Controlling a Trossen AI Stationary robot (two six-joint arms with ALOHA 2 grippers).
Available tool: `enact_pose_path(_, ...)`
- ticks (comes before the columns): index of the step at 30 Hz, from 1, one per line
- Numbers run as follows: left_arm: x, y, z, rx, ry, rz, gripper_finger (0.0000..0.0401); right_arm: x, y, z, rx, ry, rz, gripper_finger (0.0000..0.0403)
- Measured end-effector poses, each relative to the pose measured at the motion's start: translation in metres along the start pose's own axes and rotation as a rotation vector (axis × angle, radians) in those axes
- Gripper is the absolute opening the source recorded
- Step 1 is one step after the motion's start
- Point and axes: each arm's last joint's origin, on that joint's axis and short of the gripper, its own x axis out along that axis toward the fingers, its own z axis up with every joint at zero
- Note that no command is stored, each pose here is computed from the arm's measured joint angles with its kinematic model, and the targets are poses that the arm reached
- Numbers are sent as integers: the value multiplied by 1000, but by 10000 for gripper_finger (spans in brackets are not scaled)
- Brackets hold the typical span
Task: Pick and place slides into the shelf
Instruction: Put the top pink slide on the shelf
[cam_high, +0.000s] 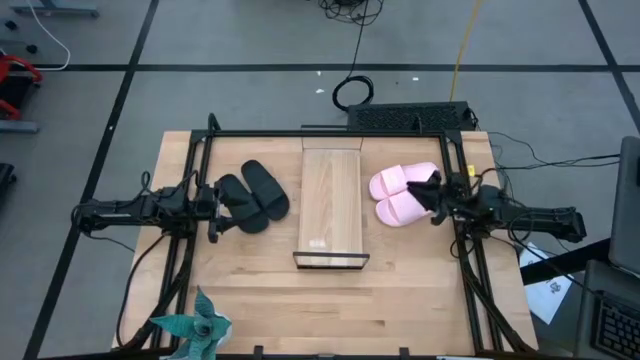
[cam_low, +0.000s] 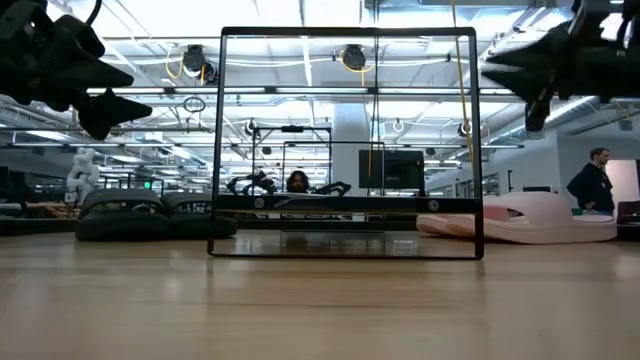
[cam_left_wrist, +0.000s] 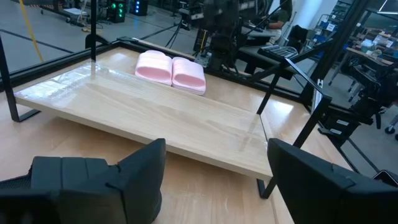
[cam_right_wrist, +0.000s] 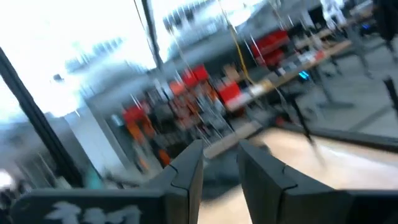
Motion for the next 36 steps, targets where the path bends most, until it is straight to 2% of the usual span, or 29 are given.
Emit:
enact_pose_path(5, 0, 1, 5, 15, -68, 72, 285, -1, 7, 14, 175, -139, 89, 91)
enact_pose_path(8, -1, 0, 12, 3, -140, 67, 285, -4, 12, 23, 193, -228, 144, 91)
enact_pose_path(11, -2, -2, 19, -26, -212, 41, 285, -7, 17, 35, 125, -348, 199, 91)
enact_pose_path(14, -4, -5, 27, -52, -301, 12, 285, -7, 19, 39, 3, -397, 187, 91)
enact_pose_path(15, -5, -6, 30, -84, -339, -5, 285, -5, 20, 40, -33, -386, 173, 91)
enact_pose_path(19, -12, -9, 46, -252, -512, -74, 285, 0, 39, 73, -139, -443, 171, 91)
enact_pose_path(21, -17, -10, 53, -287, -609, -81, 285, 8, 46, 82, -192, -413, 149, 91)
enact_pose_path(25, -28, -13, 66, -268, -765, -138, 285, 22, 64, 111, -287, -368, 119, 91)
enact_pose_path(30, -55, -25, 105, -193, -790, -179, 285, 44, 84, 140, -401, -175, 43, 91)
enact_pose_path(33, -74, -32, 135, -98, -691, -72, 285, 56, 93, 155, -460, -30, -68, 91)
enact_pose_path(36, -91, -37, 167, -48, -561, 122, 285, 65, 93, 159, -516, 216, -240, 91)
